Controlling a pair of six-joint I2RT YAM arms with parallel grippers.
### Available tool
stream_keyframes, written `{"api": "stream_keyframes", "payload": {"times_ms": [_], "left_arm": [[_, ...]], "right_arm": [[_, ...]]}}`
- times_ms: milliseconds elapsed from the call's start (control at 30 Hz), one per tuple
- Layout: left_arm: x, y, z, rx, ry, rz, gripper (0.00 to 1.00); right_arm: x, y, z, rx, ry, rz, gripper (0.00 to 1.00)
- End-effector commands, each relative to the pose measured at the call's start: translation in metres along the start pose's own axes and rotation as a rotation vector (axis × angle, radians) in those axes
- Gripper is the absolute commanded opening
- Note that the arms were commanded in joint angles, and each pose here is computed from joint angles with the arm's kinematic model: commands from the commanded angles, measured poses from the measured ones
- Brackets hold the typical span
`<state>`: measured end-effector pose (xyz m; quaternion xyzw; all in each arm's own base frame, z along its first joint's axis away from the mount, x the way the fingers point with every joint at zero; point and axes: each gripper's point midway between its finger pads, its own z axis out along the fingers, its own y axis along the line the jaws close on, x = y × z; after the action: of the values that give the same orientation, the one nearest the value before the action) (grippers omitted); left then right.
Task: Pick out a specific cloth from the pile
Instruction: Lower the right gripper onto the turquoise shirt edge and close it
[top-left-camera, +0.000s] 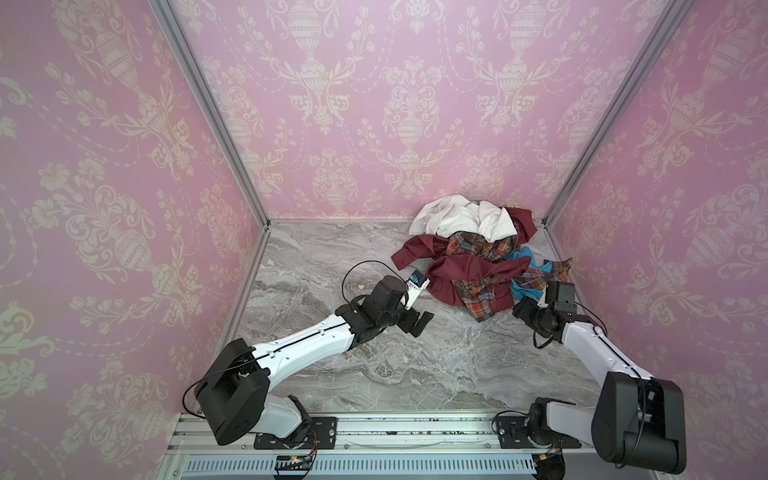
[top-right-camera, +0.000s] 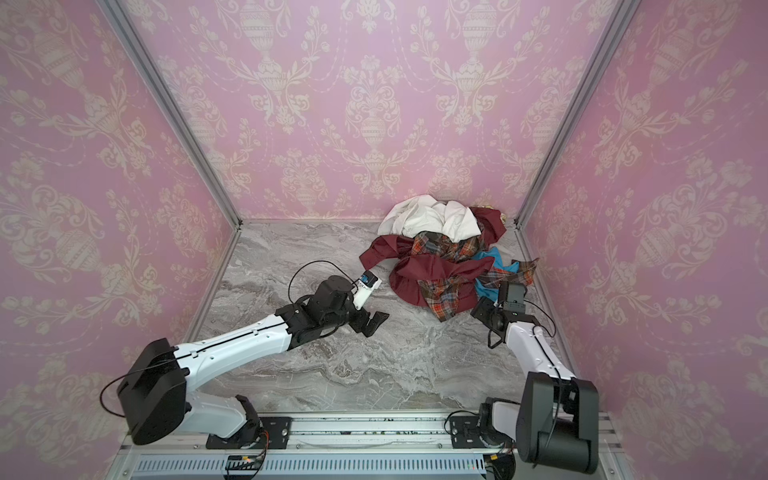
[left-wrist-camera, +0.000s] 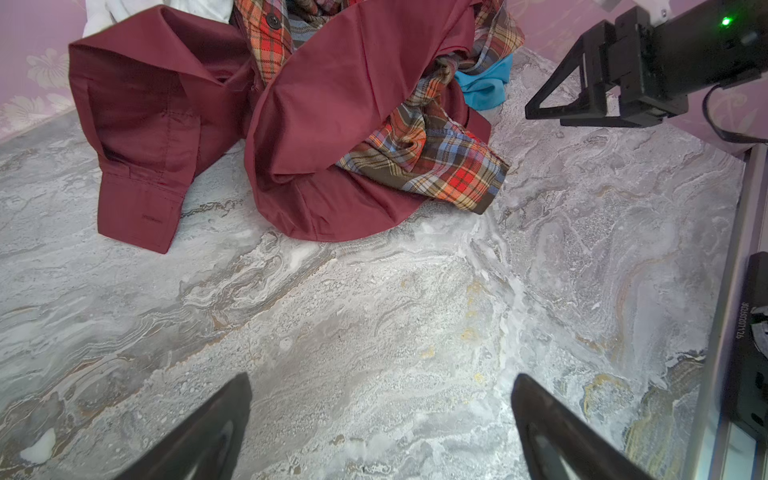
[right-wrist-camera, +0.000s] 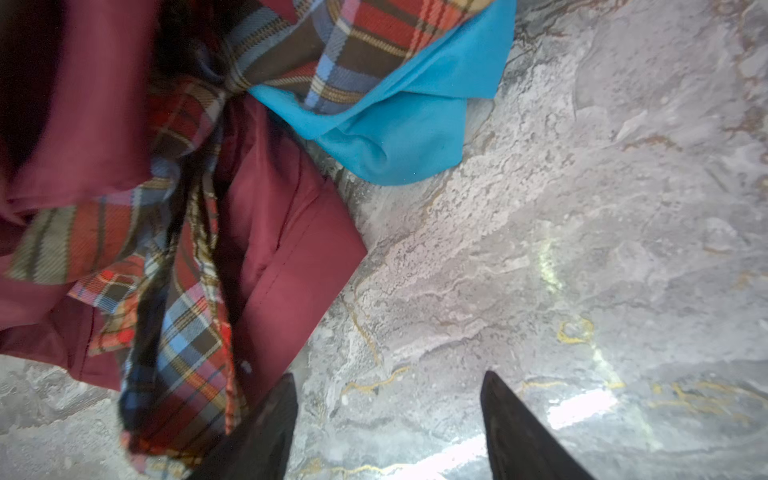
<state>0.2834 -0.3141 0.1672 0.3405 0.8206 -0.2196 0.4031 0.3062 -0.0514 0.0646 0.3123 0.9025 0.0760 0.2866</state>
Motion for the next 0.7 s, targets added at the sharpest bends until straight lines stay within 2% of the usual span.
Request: {"api": "stream_keyframes", "payload": {"times_ms": [0,300,500,667], "left_arm": [[-0.005,-0.001,-0.005,-0.010,-0.013,0.035,0.99],[-0.010,-0.003,-0.009,-0.003,-0.028,0.042,0.99],[-0.013,-0.003,-0.012,-0.003,-0.037,0.050,0.99],[-0.015,-0.003,-0.014,-0.004,-0.045,0.055,0.99]], "right_arm": [[-0.021,0.000,0.003,0.041,-0.035,-0.029,0.70],[-0.055,0.006,0.030,0.068,-0.061,-0.050,0.65],[-0.069,0.007,0.051,0.091,-0.041,-0.058,0.57],[-0.073,0.004,0.067,0.117,-0.018,-0.064,0.54]]}}
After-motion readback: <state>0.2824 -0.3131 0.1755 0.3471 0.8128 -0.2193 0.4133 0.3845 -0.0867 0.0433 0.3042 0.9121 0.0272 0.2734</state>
